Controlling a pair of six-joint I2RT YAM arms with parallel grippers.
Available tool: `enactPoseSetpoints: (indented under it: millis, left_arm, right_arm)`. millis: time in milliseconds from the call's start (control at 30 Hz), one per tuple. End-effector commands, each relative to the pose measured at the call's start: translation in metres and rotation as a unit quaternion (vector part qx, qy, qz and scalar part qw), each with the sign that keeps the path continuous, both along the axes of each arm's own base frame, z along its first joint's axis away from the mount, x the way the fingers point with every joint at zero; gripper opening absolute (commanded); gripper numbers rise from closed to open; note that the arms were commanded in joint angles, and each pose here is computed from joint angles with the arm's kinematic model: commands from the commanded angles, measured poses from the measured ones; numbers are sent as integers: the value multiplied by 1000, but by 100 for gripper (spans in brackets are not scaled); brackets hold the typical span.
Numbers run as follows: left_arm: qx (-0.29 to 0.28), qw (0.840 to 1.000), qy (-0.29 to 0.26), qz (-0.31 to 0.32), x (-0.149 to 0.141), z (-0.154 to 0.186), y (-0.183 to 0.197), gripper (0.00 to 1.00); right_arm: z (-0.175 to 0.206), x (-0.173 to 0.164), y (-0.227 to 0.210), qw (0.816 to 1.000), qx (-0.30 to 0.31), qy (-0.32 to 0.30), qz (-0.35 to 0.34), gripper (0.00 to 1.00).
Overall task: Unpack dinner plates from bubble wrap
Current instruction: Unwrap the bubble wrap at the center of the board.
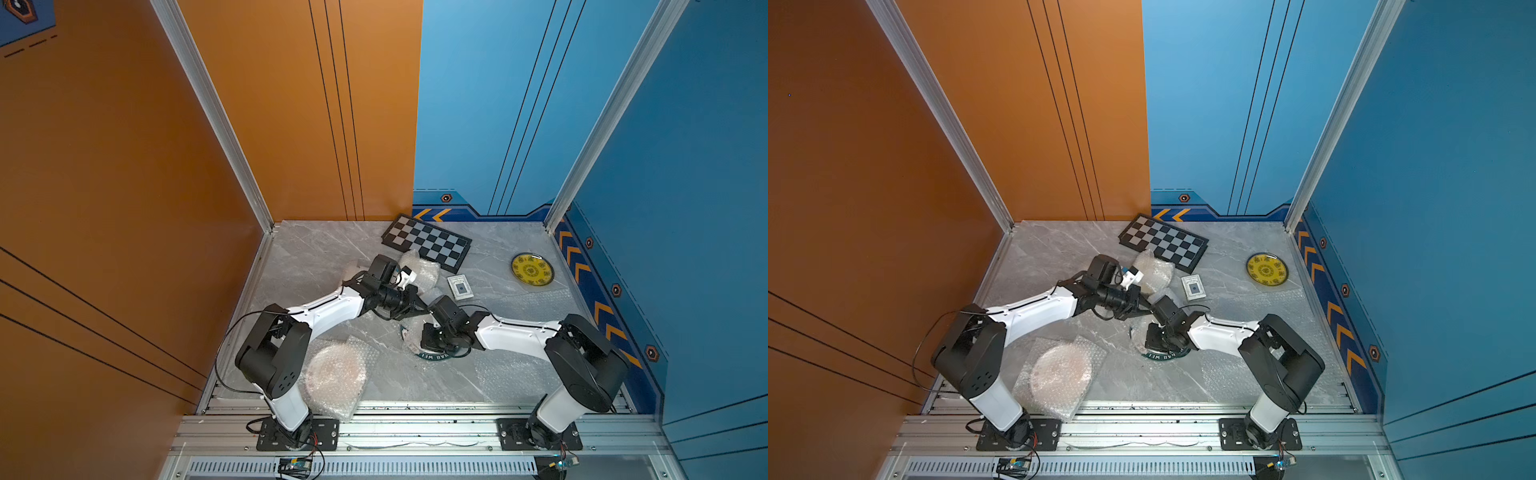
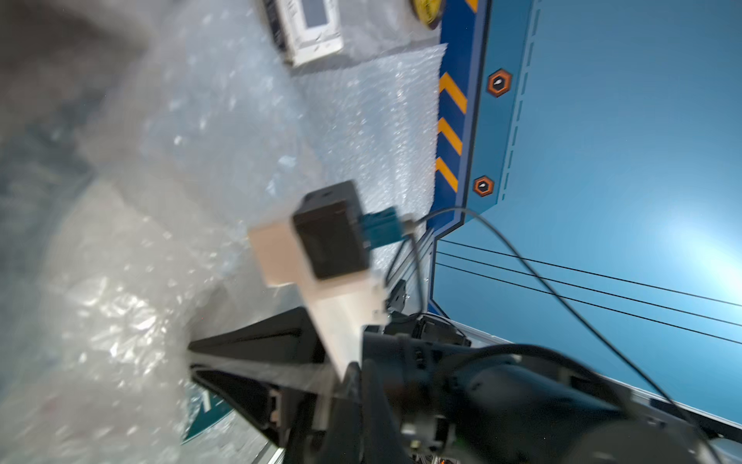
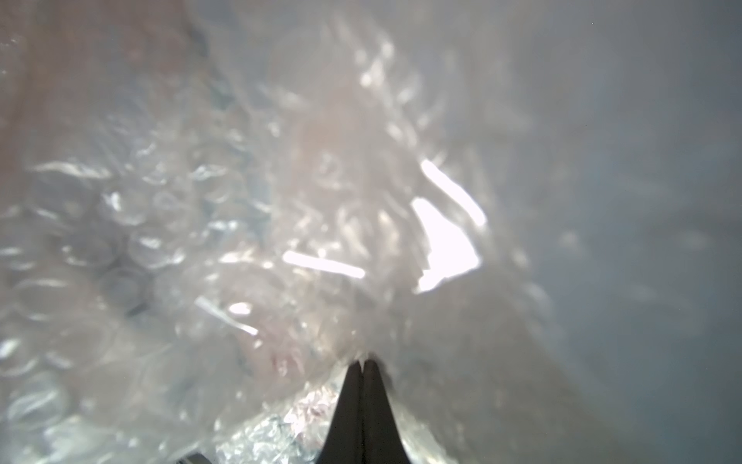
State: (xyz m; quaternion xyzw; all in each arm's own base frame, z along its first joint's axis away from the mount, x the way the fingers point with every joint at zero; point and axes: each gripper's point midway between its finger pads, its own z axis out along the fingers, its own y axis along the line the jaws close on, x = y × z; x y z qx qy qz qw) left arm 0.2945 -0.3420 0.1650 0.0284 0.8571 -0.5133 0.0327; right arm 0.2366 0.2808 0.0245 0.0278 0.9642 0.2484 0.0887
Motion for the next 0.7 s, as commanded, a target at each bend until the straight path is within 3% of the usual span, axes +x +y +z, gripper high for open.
enactPoseSetpoints:
  millis: [0, 267, 400, 533, 667]
  left_arm:
    - [2, 1000, -2, 7, 12, 9, -5, 0]
    - [-6, 1000, -9, 4, 25, 19, -26, 0]
    - [-13, 1000, -13, -12, 23, 24, -42, 0]
    - [-12, 1000, -13, -18, 22, 23, -51, 0]
    - [-12, 1000, -18, -18, 24, 24, -55, 0]
  right_arm:
    - [-48, -37, -49, 990, -119, 78, 8, 0]
    - [-41, -36, -50, 990, -119, 71, 21, 0]
    - [-16, -32, -45, 995, -88, 36, 34, 1]
    - [39, -28, -33, 998, -24, -42, 47, 38]
    - [93, -28, -41, 993, 40, -106, 22, 56]
